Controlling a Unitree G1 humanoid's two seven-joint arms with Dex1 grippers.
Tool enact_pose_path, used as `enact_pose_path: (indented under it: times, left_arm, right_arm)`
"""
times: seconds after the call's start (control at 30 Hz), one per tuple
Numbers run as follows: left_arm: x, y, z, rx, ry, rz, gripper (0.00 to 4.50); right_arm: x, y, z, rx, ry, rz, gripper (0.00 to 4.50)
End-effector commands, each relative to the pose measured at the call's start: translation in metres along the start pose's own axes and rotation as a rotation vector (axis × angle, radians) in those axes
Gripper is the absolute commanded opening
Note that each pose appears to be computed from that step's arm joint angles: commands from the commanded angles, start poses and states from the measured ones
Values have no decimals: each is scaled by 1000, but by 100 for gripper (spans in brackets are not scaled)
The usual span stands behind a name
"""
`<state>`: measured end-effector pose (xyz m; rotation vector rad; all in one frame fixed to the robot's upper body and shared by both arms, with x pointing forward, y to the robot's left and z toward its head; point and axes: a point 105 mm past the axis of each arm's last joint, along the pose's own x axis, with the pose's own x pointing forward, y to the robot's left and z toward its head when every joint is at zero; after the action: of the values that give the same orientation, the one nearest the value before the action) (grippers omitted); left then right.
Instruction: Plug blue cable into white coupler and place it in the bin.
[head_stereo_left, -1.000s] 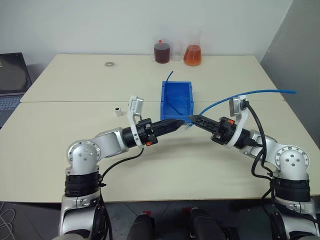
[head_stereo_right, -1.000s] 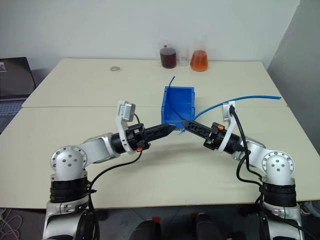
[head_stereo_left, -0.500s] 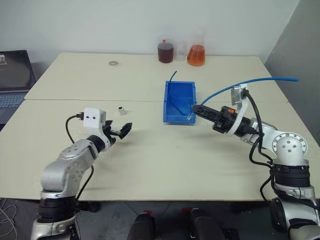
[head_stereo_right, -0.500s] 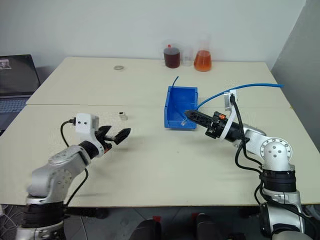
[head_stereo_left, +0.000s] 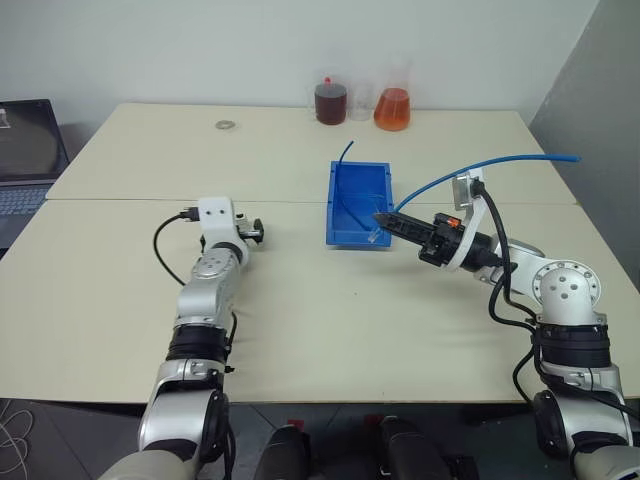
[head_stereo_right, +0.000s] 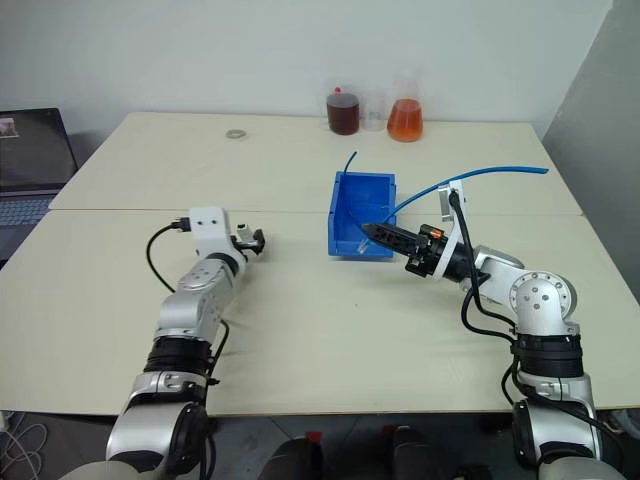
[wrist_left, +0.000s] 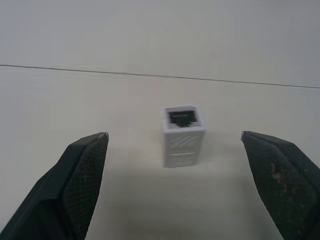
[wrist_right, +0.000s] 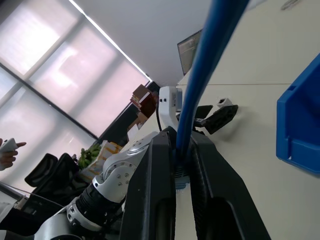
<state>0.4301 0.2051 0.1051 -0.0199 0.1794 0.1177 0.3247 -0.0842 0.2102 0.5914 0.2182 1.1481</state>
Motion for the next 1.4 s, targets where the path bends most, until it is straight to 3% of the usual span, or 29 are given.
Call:
enact_pose_path:
  times: [0.03, 0.17, 0.33, 0.5, 0.93, 1.2, 1.3, 1.4]
  left_arm:
    - [6, -3, 9, -5, -28, 23, 449]
    - [10, -5, 7, -20, -20, 20, 449]
    - [13, 15, 0, -20, 8, 127, 449]
    - [11, 26, -4, -17, 22, 158, 362]
    - [12, 26, -3, 13, 28, 111, 84]
    - [4, 32, -4, 47, 37, 63, 78]
    - [-8, 18, 6, 140, 15, -139, 78]
    - [-40, 2, 10, 222, 16, -479, 78]
  right_arm:
    - [-5, 11, 16, -68, -43, 17, 13]
    - [-8, 10, 17, -73, -48, 3, 13]
    - [-11, 9, 17, -75, -50, -6, 13]
    - [-12, 8, 18, -76, -55, -12, 13]
    - [-10, 6, 14, -69, -53, -17, 13]
    - [-12, 5, 9, -59, -49, -28, 13]
    - [-13, 6, 10, -67, -47, -32, 13]
    - [-13, 9, 12, -82, -40, -28, 13]
